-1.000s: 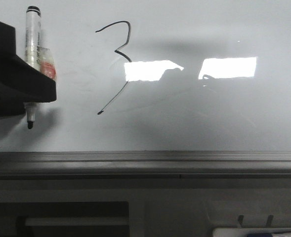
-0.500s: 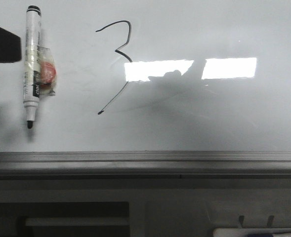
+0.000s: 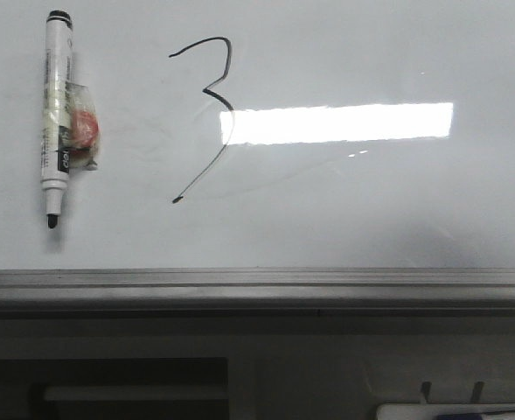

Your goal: Write number 3 on whiteboard

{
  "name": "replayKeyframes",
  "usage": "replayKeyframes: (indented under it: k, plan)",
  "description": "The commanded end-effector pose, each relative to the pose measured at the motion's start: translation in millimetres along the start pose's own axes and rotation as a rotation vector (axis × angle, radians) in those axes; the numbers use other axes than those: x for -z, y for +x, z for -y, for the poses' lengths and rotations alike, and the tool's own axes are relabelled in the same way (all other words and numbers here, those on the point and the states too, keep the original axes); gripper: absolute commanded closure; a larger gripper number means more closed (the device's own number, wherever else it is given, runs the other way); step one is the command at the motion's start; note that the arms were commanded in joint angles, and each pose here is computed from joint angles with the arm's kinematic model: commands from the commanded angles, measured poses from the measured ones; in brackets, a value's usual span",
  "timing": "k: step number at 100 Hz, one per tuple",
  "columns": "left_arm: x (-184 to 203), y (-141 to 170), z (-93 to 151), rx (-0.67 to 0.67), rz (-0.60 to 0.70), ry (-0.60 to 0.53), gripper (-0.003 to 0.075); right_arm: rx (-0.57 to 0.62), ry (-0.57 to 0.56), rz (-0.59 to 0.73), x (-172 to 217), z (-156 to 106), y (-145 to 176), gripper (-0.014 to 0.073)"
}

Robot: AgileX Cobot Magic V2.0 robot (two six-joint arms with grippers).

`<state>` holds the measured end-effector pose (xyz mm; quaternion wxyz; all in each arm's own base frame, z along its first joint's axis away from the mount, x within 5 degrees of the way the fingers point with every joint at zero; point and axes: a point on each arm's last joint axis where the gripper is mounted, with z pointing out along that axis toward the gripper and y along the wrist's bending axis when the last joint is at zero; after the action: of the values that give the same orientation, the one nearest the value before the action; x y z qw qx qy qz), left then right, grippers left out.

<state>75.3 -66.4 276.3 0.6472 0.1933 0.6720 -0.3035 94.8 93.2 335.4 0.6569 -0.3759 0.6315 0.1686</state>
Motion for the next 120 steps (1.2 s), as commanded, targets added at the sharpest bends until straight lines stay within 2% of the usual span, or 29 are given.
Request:
replayKeyframes:
  k: [1, 16, 30, 120]
  plan:
    - [3.0, -9.9, 0.3, -0.035, 0.067, -0.003, 0.0741, -0.008, 0.088, 0.106, 16.2, 1.8, 9.8, 0.0644]
    - [3.6, -4.3, 0.3, -0.070, 0.043, 0.003, 0.0741, -0.008, 0.093, 0.104, 36.9, -10.6, 50.3, 0.0644]
    - [3.6, -4.3, 0.4, -0.072, 0.043, 0.004, 0.0741, -0.007, 0.102, 0.136, 49.7, -15.9, 66.1, 0.0644]
    - [3.5, -1.2, 0.7, -0.065, 0.014, 0.009, 0.0741, -0.007, 0.088, 0.133, 53.7, -18.1, 68.9, 0.0644]
